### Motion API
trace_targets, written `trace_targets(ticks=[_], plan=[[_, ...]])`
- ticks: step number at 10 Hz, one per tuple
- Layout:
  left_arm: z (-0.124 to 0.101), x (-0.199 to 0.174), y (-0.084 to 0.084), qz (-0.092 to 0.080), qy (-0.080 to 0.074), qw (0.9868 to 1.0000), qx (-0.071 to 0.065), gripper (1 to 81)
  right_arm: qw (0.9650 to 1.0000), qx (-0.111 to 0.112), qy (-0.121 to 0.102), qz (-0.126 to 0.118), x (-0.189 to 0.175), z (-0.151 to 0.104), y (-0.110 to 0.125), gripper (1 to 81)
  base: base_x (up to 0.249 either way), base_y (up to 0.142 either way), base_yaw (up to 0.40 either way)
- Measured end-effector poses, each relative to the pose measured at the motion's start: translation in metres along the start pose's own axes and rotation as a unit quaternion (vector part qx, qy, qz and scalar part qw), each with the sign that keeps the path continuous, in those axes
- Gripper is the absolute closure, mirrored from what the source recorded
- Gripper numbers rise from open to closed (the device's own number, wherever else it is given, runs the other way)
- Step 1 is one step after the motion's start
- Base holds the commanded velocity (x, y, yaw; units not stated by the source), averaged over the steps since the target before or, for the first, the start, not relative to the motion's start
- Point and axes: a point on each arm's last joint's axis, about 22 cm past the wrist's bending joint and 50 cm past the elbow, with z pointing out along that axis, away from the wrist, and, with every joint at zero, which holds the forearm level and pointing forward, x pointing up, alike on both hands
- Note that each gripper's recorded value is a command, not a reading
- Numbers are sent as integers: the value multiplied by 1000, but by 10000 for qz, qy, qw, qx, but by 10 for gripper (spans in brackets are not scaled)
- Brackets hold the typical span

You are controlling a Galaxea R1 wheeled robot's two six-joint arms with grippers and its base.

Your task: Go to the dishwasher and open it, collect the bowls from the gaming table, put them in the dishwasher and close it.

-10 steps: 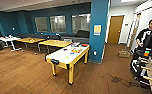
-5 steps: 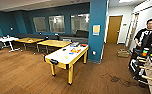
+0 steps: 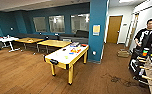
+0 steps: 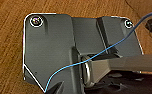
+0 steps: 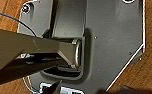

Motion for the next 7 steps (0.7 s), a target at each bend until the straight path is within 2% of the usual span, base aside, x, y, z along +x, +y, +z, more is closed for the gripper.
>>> trace_targets(ticks=[2,3,6,7], plan=[[0,-5,0,-8,-21,10000,0,10,10000,3,-23,6,-4,0,-1,10,82,0,0],[-1,-17,1,-25,-85,10000,0,10,10000,5,-67,21,-14,1,-1,10,112,0,0],[0,1,0,4,31,10000,-1,10,10000,1,21,-2,1,0,0,10,114,0,0],[0,-1,0,0,6,10000,0,10,10000,3,-3,4,-3,0,-1,10,115,0,0]])
